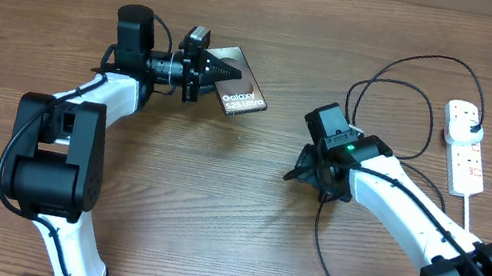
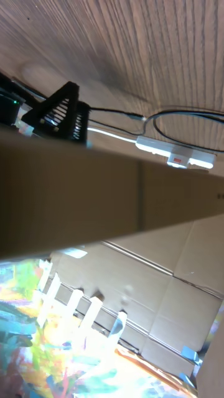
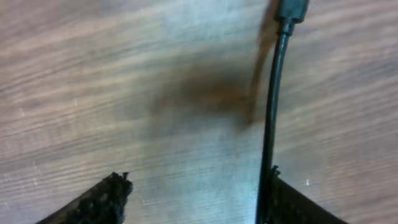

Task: Plug charger to phone and switch on socket
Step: 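Lower the right gripper over the black cable near its USB-C plug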

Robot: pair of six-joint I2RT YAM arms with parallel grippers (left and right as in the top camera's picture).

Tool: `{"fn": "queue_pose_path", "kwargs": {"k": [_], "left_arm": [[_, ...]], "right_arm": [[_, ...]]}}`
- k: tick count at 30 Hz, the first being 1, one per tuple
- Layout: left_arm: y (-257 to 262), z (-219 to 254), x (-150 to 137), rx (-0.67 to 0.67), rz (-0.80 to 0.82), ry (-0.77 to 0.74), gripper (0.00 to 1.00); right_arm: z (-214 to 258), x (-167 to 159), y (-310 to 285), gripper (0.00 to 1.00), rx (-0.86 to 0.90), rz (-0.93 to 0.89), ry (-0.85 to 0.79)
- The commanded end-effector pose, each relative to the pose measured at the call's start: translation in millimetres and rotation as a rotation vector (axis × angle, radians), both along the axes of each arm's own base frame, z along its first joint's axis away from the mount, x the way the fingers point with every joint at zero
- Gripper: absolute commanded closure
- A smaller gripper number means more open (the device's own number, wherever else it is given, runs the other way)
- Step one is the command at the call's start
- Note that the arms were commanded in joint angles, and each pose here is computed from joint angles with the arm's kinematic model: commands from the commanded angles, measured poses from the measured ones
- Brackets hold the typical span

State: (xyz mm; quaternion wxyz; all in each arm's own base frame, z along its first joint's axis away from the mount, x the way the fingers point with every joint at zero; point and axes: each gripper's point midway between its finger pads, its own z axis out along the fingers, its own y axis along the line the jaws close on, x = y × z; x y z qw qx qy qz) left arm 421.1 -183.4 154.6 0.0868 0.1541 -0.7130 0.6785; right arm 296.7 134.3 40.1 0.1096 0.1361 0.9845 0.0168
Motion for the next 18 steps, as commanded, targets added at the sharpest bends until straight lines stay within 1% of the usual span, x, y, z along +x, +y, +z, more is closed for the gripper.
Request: {"fn": "queue_pose_path", "kwargs": {"k": [1,3,5,7,8,10,13,15,18], "left_arm": [[-1,11,-1,-0.019,-0.039,-0.058,0.96],[-1,11,-1,-0.019,-0.041,-0.058,0.96],[-1,11,-1,-0.021,-0.043,-0.058,0.96],[-1,11,-1,-0.021,-0.043,-0.058,0.96],[-1,11,-1,-0.02,-0.042,-0.058,0.96],[-1,11,-1,-0.02,-0.042,-0.058,0.96],[-1,11,-1,-0.02,-0.042,-0.058,0.96],[-1,11,-1,-0.02,-0.042,-0.058,0.96],[-1,11,-1,-0.02,-0.042,-0.058,0.96]], "right_arm": [[12,15,-5,0.21,-0.028,0.018,-0.068],[11,10,3,0.17,0.0,0.086,-0.044],[9,-2,18,0.13,0.071,0.189,0.011],[8,-15,26,0.12,0.123,0.262,0.066],[7,-20,24,0.12,0.115,0.259,0.088],[5,-27,11,0.11,0.06,0.206,0.118],[4,-27,-20,0.04,-0.076,0.002,0.108],[6,-24,-33,0.0,-0.136,-0.083,0.083],[7,-19,-32,0.0,-0.136,-0.066,0.06]]}}
